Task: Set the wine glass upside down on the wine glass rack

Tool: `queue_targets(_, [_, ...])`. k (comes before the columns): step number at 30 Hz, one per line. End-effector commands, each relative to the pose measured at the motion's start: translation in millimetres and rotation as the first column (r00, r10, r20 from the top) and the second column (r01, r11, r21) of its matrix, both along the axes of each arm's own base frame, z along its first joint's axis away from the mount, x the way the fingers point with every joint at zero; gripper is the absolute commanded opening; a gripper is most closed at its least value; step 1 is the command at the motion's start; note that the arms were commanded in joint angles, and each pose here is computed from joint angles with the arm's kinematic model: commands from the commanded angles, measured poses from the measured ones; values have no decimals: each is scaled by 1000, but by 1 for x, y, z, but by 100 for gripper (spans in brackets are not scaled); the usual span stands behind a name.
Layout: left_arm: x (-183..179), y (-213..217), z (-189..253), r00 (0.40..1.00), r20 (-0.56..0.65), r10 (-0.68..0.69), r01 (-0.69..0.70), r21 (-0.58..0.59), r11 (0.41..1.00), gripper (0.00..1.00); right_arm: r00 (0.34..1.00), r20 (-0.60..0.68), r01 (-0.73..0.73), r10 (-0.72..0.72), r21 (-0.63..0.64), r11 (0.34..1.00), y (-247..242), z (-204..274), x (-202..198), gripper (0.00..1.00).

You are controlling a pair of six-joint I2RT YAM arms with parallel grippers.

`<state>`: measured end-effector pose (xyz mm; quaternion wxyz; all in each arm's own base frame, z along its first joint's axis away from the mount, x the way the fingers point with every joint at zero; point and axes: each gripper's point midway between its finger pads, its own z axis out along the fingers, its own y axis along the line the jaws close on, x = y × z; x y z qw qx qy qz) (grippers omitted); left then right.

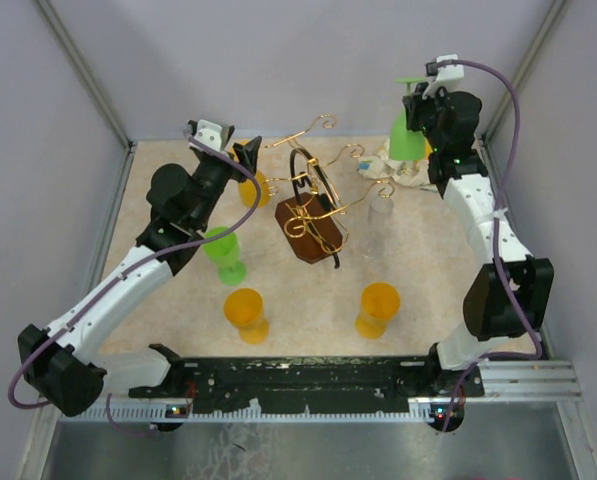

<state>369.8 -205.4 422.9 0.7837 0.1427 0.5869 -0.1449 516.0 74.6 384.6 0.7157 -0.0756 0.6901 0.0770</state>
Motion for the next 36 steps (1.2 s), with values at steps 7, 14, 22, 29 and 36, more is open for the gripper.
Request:
queue_targets(7, [5, 2, -5, 1000, 3, 3, -3, -16, 1000, 64, 959, 268, -88, 92, -26, 996, 13, 7, -15, 0])
queue_targets(14, [10, 2, -12, 1000, -9, -2, 2, -8, 1000, 65, 931, 318, -192, 181, 3, 981, 32, -20, -11, 0])
queue_targets(22, [13, 5, -21, 999, -30, -20, 19, -10, 1000, 65, 896, 365, -276, 254, 10, 961, 47, -53, 2, 0])
queue_targets(29, [16, 9, -25, 999, -35, -21, 20, -18, 1000, 65, 872, 363, -351, 329, -5, 936, 61, -71, 6, 0])
queue_targets(36, [20, 9, -33, 998, -52, -22, 21, -11, 1000, 65, 850, 342, -405, 402, -66, 912, 72, -89, 12, 0])
